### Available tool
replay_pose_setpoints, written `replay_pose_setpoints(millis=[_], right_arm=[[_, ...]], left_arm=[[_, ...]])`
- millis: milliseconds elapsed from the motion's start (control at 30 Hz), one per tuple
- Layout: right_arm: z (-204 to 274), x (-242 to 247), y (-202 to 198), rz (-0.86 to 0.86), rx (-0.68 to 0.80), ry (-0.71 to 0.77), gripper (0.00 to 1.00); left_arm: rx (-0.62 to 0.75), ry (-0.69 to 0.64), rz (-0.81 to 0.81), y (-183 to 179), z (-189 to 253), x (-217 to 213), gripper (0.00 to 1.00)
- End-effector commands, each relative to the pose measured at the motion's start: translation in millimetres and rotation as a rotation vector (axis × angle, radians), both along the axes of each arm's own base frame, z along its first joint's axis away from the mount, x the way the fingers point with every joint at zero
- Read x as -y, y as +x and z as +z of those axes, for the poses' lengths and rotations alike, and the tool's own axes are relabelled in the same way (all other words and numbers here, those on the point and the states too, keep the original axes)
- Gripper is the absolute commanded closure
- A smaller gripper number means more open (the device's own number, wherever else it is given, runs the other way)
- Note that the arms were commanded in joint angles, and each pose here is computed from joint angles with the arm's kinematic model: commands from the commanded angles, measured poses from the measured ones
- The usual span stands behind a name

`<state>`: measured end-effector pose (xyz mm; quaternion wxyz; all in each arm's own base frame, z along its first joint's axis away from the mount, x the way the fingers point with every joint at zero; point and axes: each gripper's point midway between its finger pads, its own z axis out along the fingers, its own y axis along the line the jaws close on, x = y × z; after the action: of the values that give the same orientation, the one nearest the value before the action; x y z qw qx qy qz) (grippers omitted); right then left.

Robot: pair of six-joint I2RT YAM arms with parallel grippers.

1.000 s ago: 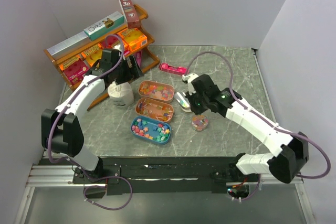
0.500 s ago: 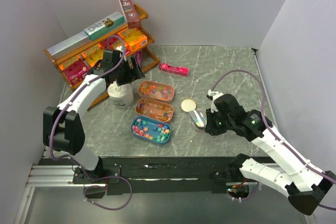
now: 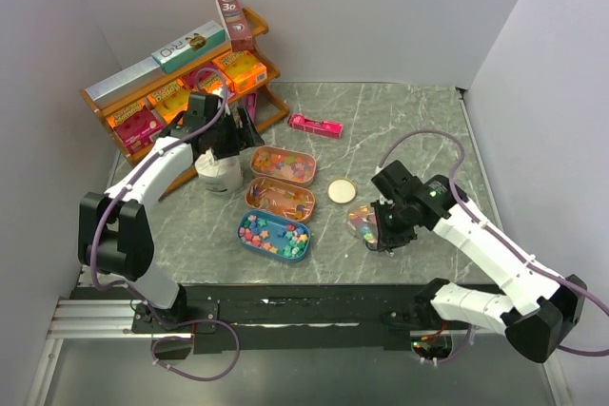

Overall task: Pack the candies
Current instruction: Place the fake candies in the packing bottle, then place the spatula at the center of the board.

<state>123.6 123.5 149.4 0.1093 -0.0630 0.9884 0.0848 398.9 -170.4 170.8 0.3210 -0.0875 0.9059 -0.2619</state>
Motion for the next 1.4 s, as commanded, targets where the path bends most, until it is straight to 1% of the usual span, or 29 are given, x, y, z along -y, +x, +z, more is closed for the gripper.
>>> replay_pose_setpoints(millis=[0, 433, 567, 667, 800, 833, 867, 933, 967, 1000, 1067, 1100, 1133, 1200, 1233, 1267, 1367], right_arm=[[15.8, 9.4, -0.1, -0.072, -0.017, -0.018, 1.00], [28.6, 11.6, -4.5, -0.034, -0.119, 0.001, 1.00], [36.1, 13.2, -3.3, -0.052, -0.117, 0.007, 1.00], [46.7, 20.0, 9.2, -0.095, -0.064, 0.004, 1.00], [54.2, 35.1, 52.0, -0.191, 0.071, -0.011, 1.00], [51.5, 43.4, 66.5, -0.240, 0.090, -0.031, 1.00], [51.2, 48.0, 87.5, -0.276, 0.150, -0.039, 1.00], [37.9, 57.6, 113.6, -0.335, 0.152, -0.044, 1.00], [34.9, 57.8, 137.7, -0.353, 0.207, -0.023, 1.00], [19.2, 61.7, 152.1, -0.376, 0.177, -0.037, 1.00], [5.9, 77.0, 177.1, -0.431, 0.172, -0.064, 1.00], [6.9, 80.9, 196.7, -0.449, 0.202, -0.067, 1.00], [-12.5, 85.4, 208.3, -0.457, 0.149, -0.095, 1.00], [-16.0, 96.1, 231.2, -0.479, 0.155, -0.127, 1.00], [-31.3, 97.9, 238.2, -0.473, 0.117, -0.149, 1.00], [-34.7, 102.6, 243.7, -0.474, 0.112, -0.174, 1.00], [-48.2, 104.3, 257.6, -0.458, 0.087, -0.200, 1.00]], left_arm=[[0.045, -0.038, -0.010, 2.1, 14.3, 4.3, 0.11], [0.046, -0.046, -0.010, -0.4, 13.0, 4.7, 0.11], [0.048, -0.042, -0.009, -0.5, 13.6, 4.0, 0.10], [0.052, -0.042, -0.004, 0.0, 15.3, 3.5, 0.09], [0.054, -0.042, 0.002, -1.7, 17.9, 2.4, 0.08], [0.052, -0.038, 0.006, -2.0, 17.2, 1.3, 0.07], [0.057, -0.040, 0.007, -3.2, 20.4, 1.0, 0.07], [0.065, -0.032, 0.017, -3.4, 24.3, -1.4, 0.05], [0.065, -0.026, 0.020, -5.0, 26.0, -2.9, 0.04], [0.072, -0.026, 0.023, -5.2, 29.5, -3.5, 0.03], [0.080, -0.012, 0.032, -6.3, 33.7, -6.9, 0.01], [0.088, -0.010, 0.032, -5.9, 37.6, -7.4, 0.00], [0.097, -0.006, 0.031, -5.4, 39.9, -8.0, 0.01], [0.120, -0.005, 0.030, -6.8, 48.2, -9.2, 0.00], [0.126, -0.004, 0.029, -7.6, 50.3, -9.7, 0.01], [0.143, -0.003, 0.033, -8.2, 55.4, -11.0, 0.03], [0.163, -0.006, 0.031, -9.7, 63.0, -11.5, 0.04]])
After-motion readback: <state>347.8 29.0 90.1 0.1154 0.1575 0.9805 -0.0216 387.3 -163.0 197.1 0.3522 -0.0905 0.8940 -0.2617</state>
